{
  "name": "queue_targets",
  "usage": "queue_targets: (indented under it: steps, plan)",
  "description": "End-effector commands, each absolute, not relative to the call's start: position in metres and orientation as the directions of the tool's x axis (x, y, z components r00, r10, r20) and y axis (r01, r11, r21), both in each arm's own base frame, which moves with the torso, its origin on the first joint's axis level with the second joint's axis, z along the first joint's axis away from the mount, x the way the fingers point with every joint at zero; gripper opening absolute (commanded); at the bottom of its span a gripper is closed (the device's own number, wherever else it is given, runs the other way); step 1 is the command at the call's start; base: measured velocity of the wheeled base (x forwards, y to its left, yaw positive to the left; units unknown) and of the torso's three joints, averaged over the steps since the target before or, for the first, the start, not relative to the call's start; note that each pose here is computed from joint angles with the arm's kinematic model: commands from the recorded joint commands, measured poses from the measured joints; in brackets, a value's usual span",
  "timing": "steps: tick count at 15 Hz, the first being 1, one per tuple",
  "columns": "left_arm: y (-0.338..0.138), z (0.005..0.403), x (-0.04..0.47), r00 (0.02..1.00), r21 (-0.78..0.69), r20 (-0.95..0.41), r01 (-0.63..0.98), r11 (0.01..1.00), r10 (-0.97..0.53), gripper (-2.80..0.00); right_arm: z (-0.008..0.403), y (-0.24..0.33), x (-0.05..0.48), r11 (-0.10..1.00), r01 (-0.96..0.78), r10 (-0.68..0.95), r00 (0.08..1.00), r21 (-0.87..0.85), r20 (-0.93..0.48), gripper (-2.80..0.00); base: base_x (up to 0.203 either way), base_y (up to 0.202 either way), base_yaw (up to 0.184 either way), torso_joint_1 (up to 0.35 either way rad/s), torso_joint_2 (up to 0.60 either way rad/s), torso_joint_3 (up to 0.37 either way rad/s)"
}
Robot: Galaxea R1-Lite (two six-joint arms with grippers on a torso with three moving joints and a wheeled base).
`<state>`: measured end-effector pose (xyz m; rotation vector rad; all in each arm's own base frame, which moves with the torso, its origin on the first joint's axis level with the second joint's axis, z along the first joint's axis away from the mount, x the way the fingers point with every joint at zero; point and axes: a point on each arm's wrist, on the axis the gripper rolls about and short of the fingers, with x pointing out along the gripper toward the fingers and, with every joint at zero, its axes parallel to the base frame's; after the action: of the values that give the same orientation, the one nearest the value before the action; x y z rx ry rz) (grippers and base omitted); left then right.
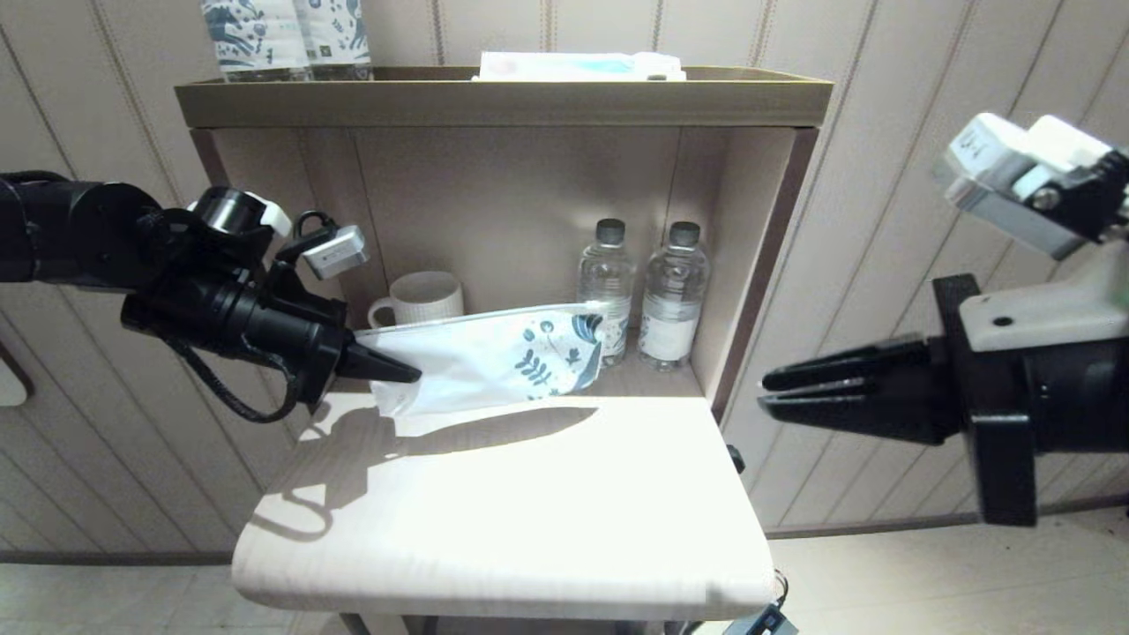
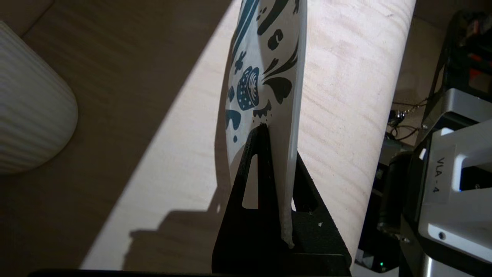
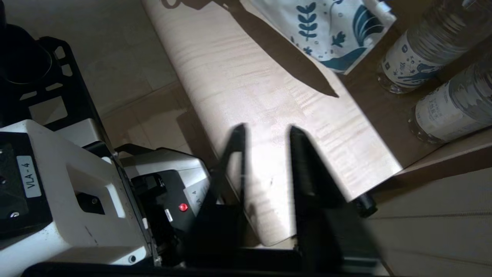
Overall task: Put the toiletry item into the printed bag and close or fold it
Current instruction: Close the strorage bag and place it on the desk
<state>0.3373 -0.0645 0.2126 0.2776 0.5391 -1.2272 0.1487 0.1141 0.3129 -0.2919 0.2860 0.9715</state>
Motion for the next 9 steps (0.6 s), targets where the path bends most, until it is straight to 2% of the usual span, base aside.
queue_targets:
  steps: [1, 2, 3, 4, 9]
  plan:
    - [-0.066, 0.194, 0.359, 0.213, -0.13, -0.541, 0.935, 0.331, -0.813, -2.8, 0.314, 0.11, 0.143, 0.528, -0.84, 0.767, 0.534, -0.123, -0.356, -2.8, 0.0, 0.0, 0.0, 0.0, 0.0, 0.0]
    - [-0.067, 0.191, 0.364, 0.214, -0.147, -0.541, 0.928, 0.342, -0.814, -2.8, 0.314, 0.11, 0.143, 0.528, -0.841, 0.768, 0.533, -0.121, -0.356, -2.8, 0.0, 0.0, 0.0, 0.0, 0.0, 0.0]
    - [-0.067, 0.189, 0.364, 0.21, -0.155, -0.543, 0.926, 0.343, -0.813, -2.08, 0.314, 0.11, 0.143, 0.528, -0.841, 0.768, 0.533, -0.121, -0.356, -2.8, 0.0, 0.0, 0.0, 0.0, 0.0, 0.0]
    - [-0.066, 0.191, 0.362, 0.211, -0.156, -0.543, 0.926, 0.344, -0.813, 0.0, 0.313, 0.11, 0.143, 0.526, -0.842, 0.768, 0.531, -0.12, -0.357, -2.8, 0.0, 0.0, 0.0, 0.0, 0.0, 0.0]
    - [-0.065, 0.201, 0.348, 0.209, -0.156, -0.531, 0.929, 0.337, -0.821, 0.0, 0.312, 0.113, 0.143, 0.516, -0.849, 0.773, 0.52, -0.117, -0.362, -2.8, 0.0, 0.0, 0.0, 0.0, 0.0, 0.0]
